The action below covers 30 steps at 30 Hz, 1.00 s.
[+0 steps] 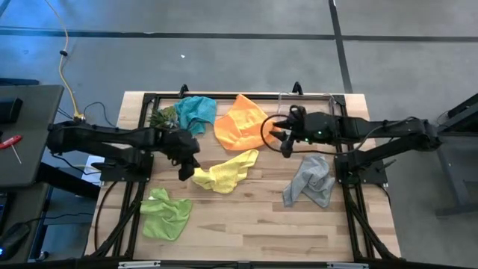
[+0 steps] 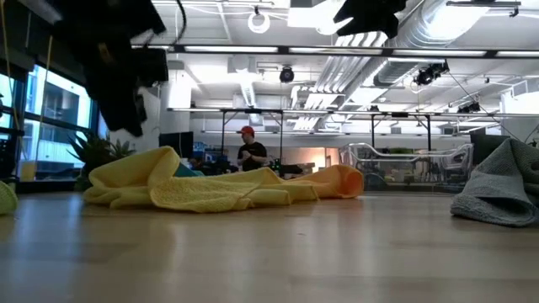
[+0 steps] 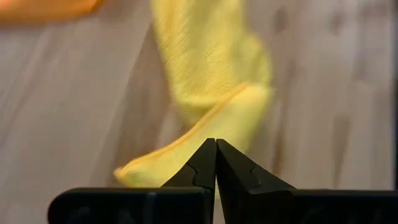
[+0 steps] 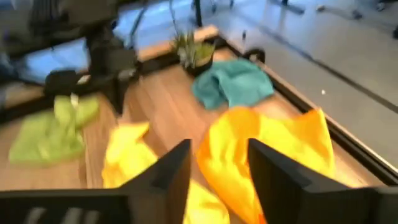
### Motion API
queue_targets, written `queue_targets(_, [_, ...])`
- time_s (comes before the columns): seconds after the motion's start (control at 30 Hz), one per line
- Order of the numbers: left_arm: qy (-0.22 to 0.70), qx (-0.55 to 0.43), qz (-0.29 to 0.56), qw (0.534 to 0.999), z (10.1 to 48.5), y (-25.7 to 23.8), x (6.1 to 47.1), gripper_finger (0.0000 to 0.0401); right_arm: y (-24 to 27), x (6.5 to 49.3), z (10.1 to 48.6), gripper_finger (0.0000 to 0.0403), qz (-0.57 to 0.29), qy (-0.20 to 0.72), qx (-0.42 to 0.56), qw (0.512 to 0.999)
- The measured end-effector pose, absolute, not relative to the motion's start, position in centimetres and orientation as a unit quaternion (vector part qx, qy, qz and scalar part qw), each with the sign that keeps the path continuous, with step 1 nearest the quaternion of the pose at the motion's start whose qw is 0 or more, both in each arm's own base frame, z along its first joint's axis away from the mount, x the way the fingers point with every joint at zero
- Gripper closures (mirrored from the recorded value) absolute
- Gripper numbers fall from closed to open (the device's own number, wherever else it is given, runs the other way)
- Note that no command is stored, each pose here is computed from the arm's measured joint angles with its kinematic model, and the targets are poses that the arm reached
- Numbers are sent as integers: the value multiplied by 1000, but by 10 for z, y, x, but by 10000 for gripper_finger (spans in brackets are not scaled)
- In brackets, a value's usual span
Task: Fold microfiber towels
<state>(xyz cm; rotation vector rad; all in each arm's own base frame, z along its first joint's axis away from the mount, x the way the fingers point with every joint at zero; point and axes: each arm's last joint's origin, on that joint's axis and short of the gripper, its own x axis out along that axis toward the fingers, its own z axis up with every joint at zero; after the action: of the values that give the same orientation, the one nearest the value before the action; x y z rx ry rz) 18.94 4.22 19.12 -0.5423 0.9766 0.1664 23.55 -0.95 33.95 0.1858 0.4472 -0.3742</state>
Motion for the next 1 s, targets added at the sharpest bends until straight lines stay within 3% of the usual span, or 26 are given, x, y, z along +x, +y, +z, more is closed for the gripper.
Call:
queue_targets(0.2, [507, -313, 105, 796, 165, 62, 196, 401, -8, 229, 334, 183, -189, 257, 106, 942])
queue_targets(0.4, [532, -361, 147, 752, 149, 62, 201, 401, -8, 226, 321, 181, -194, 281, 109, 934])
queue_targets(0.67, [536, -337, 220, 742, 144, 52, 205, 395, -11, 226, 315, 181, -200, 285, 104, 932])
queue_targets(1.0, [535, -336, 241, 737, 149, 47, 201, 292, -16, 225, 315, 181, -206, 287, 94, 931])
